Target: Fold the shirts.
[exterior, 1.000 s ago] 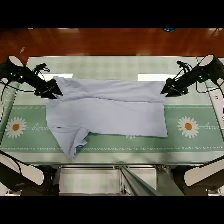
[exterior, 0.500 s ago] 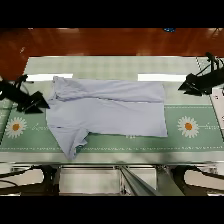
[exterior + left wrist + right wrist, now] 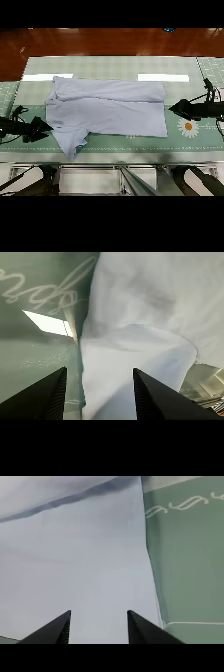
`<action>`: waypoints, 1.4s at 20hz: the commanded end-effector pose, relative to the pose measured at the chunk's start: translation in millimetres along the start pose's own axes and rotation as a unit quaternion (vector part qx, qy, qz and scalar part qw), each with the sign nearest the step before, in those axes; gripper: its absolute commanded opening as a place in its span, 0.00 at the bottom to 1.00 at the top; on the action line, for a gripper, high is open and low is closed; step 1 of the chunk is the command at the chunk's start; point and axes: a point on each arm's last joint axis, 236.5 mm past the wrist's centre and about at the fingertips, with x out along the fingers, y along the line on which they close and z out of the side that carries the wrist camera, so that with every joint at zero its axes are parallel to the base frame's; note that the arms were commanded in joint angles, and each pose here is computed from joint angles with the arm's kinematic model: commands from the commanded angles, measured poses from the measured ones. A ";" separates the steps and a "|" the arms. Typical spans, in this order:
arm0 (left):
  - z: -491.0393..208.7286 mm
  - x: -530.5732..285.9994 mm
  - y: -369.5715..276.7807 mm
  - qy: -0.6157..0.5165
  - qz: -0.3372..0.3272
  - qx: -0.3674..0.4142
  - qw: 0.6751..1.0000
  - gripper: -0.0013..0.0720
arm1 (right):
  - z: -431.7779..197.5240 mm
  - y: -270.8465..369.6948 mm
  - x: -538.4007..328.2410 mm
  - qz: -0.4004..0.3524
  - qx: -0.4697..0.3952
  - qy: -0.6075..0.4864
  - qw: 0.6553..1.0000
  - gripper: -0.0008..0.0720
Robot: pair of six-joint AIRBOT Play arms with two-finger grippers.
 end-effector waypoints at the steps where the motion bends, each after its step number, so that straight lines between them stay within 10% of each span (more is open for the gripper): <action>1: -13.1 27.4 -1.1 0.004 -0.019 -0.006 1.000 0.71 | -6.7 9.4 3.0 0.027 0.014 -0.005 1.000 0.58; 5: -16.9 53.8 -19.3 0.015 -0.025 0.026 0.999 0.70 | 3.2 13.8 0.5 0.040 0.027 -0.024 0.999 0.58; 7: -16.9 60.2 -29.2 0.019 -0.022 0.057 0.998 0.04 | 15.0 -8.0 -11.0 0.029 0.060 -0.048 0.997 0.58; 12: -16.5 53.2 -38.0 0.028 -0.025 0.083 0.996 0.04 | -63.9 -85.5 -14.1 -0.035 0.196 0.057 0.978 0.58; 28: -18.6 53.4 -38.4 0.032 -0.026 0.089 0.995 0.04 | -76.9 -32.2 77.3 0.025 0.182 0.112 0.977 0.49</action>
